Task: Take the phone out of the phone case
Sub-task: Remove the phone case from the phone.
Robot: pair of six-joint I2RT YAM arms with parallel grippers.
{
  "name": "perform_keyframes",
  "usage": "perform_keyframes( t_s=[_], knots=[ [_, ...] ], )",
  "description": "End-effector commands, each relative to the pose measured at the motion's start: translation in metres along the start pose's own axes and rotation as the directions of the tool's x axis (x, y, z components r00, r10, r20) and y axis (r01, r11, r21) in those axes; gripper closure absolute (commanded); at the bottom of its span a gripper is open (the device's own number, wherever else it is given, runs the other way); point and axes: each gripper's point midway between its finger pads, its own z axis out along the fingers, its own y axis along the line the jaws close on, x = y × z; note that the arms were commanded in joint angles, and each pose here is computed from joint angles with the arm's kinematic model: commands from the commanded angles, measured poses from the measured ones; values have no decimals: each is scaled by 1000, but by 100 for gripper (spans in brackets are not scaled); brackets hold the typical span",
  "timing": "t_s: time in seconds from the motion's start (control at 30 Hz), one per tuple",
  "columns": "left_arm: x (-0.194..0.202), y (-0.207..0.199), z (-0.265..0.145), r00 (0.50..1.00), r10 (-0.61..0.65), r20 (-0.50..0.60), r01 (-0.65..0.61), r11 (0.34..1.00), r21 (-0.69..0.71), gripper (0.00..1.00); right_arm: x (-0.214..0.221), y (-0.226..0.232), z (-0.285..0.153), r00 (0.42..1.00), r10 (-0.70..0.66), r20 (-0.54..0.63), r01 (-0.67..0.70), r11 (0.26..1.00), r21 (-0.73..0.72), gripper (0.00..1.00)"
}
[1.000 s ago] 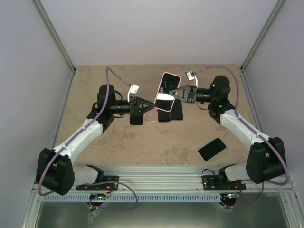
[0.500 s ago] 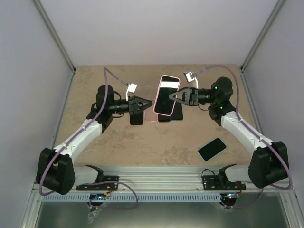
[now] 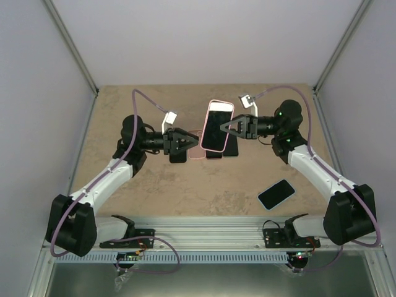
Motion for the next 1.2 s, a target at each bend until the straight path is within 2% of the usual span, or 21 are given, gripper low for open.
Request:
perform_keyframes(
  t_s=[0.0,0.37,0.63,1.17],
  knots=[
    [-7,-30,-2,997,73,12,-74,993,89,46,-2,16,2,996,-87,-15,86,996,-33,99],
    [5,-13,12,997,69,-40,-67,997,45,48,-1,19,4,995,-93,-24,92,995,-41,100],
    [12,10,12,998,52,-39,-54,998,-37,55,3,29,4,994,-98,-39,94,992,-81,100],
    [19,6,8,999,25,-23,-24,999,32,56,18,56,3,990,-123,-71,109,978,-176,99]
  ],
)
